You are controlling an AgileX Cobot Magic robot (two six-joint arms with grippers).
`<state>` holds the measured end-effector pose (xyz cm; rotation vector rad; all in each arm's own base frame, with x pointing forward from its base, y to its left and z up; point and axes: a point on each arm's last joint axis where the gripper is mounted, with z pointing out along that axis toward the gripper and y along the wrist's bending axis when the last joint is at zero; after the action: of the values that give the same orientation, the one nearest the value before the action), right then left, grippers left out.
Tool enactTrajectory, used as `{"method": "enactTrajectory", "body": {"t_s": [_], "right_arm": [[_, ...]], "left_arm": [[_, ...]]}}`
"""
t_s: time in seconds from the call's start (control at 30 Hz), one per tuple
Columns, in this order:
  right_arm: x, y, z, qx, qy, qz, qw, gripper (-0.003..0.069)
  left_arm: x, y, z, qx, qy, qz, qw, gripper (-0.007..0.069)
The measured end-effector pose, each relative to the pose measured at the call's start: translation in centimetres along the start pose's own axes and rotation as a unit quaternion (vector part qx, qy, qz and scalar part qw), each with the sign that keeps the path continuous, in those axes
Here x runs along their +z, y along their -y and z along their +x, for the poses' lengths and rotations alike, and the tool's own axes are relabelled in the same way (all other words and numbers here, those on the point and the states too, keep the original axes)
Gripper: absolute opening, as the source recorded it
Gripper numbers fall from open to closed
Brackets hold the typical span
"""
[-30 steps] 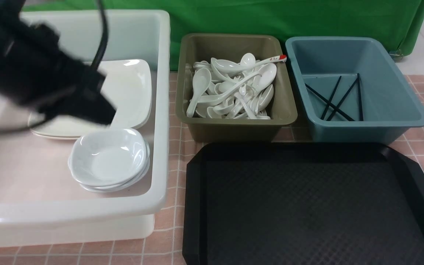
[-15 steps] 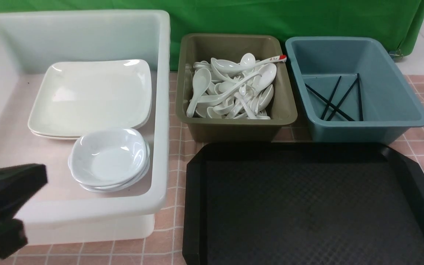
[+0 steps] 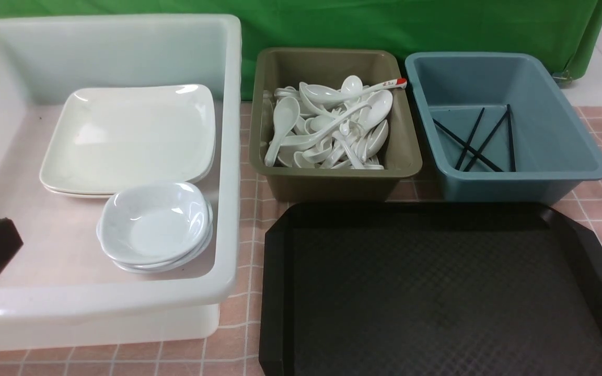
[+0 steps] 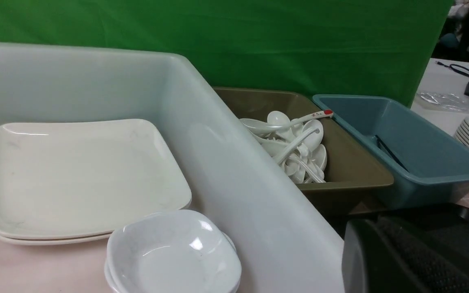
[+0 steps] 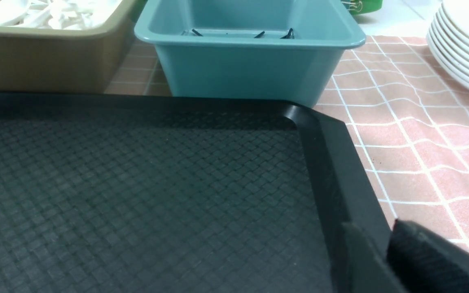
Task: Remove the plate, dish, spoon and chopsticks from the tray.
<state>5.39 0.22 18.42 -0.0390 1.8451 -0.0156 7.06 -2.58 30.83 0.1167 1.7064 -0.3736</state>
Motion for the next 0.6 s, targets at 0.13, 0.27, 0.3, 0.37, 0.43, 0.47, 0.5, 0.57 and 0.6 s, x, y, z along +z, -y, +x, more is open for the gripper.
{"method": "enactTrajectory", "body": {"t_s": [0.13, 0.27, 0.3, 0.37, 0.43, 0.47, 0.5, 0.57, 0.6], "right_arm": [[0.0, 0.0, 0.0, 0.000, 0.000, 0.000, 1.000, 0.0196], [0.0, 0.0, 0.0, 0.000, 0.000, 0.000, 1.000, 0.0201], [0.0, 0.0, 0.0, 0.000, 0.000, 0.000, 1.000, 0.0204], [0.0, 0.0, 0.0, 0.000, 0.000, 0.000, 1.000, 0.0207], [0.0, 0.0, 0.0, 0.000, 0.000, 0.000, 1.000, 0.0213], [0.0, 0.0, 0.0, 0.000, 0.000, 0.000, 1.000, 0.0216], [0.0, 0.0, 0.0, 0.000, 0.000, 0.000, 1.000, 0.0217], [0.0, 0.0, 0.0, 0.000, 0.000, 0.000, 1.000, 0.0222], [0.0, 0.0, 0.0, 0.000, 0.000, 0.000, 1.000, 0.0225]], "left_arm": [[0.0, -0.2, 0.0, 0.040, -0.003, -0.014, 0.999, -0.0001], [0.2, -0.6, 0.2, 0.086, -0.010, -0.029, 0.996, -0.0001], [0.4, -0.7, 0.3, 0.087, -0.011, -0.032, 0.996, -0.0001], [0.8, -0.9, 0.8, 0.079, -0.014, -0.037, 0.996, -0.0001], [1.3, -1.3, 1.6, 0.063, -0.013, -0.044, 0.997, -0.0001], [1.4, -1.5, 2.3, 0.058, -0.013, -0.050, 0.997, -0.0001], [1.4, -1.7, 3.0, 0.064, -0.012, -0.055, 0.996, 0.0000], [1.2, -2.1, 4.1, 0.091, -0.012, -0.064, 0.994, 0.0000], [1.0, -2.3, 5.1, 0.109, -0.016, -0.073, 0.991, 0.0000]]}}
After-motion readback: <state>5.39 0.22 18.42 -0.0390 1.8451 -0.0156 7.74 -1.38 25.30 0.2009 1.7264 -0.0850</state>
